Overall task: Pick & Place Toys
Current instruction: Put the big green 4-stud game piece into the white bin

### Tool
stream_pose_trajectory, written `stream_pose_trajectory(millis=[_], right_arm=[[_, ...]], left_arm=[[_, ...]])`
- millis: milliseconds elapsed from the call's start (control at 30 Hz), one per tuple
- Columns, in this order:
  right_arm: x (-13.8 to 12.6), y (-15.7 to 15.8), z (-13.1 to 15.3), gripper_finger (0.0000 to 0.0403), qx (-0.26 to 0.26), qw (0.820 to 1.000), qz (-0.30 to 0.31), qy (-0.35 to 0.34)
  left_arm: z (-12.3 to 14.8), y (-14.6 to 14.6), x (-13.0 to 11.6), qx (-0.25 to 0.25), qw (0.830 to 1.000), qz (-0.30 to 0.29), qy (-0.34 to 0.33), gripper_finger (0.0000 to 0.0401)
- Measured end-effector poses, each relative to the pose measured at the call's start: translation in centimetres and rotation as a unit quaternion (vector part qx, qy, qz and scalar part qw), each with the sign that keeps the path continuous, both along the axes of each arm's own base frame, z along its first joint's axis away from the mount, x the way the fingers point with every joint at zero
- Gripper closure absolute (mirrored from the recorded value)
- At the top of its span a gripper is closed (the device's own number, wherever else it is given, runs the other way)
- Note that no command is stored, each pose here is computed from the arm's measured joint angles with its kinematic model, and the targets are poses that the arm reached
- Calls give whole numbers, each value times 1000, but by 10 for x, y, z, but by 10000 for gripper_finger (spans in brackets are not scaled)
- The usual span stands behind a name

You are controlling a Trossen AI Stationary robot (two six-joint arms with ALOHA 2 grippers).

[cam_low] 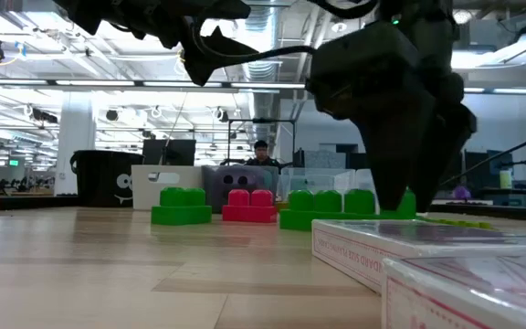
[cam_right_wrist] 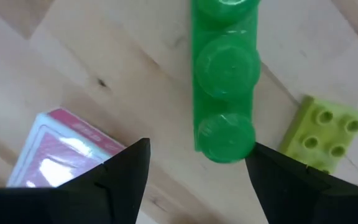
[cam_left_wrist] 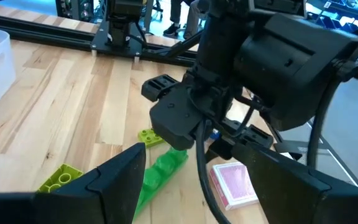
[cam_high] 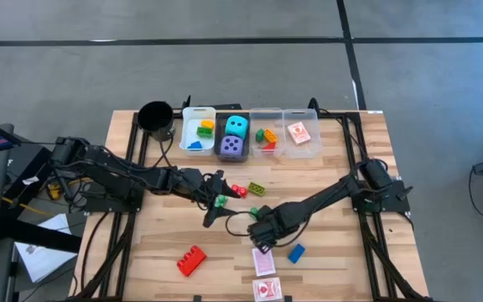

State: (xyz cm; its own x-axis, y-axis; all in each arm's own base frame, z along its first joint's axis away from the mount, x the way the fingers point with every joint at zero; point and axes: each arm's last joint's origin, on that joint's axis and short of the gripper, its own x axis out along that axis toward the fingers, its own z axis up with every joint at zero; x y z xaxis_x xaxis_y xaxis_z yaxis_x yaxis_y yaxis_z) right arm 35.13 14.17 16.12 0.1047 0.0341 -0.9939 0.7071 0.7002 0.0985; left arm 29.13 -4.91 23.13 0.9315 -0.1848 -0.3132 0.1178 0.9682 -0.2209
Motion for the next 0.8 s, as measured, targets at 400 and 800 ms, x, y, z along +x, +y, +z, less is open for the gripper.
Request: stream_pose_trajectory(millis=[400,800], right_arm=[[10,-22,-4,146,-13,1000,-2,-4],[18,-18,-22,147,20,999,26,1]], left_arm=[[0,0,0,-20,1000,9,4,132],[-1,0,0,-20,1000,9,7,132]])
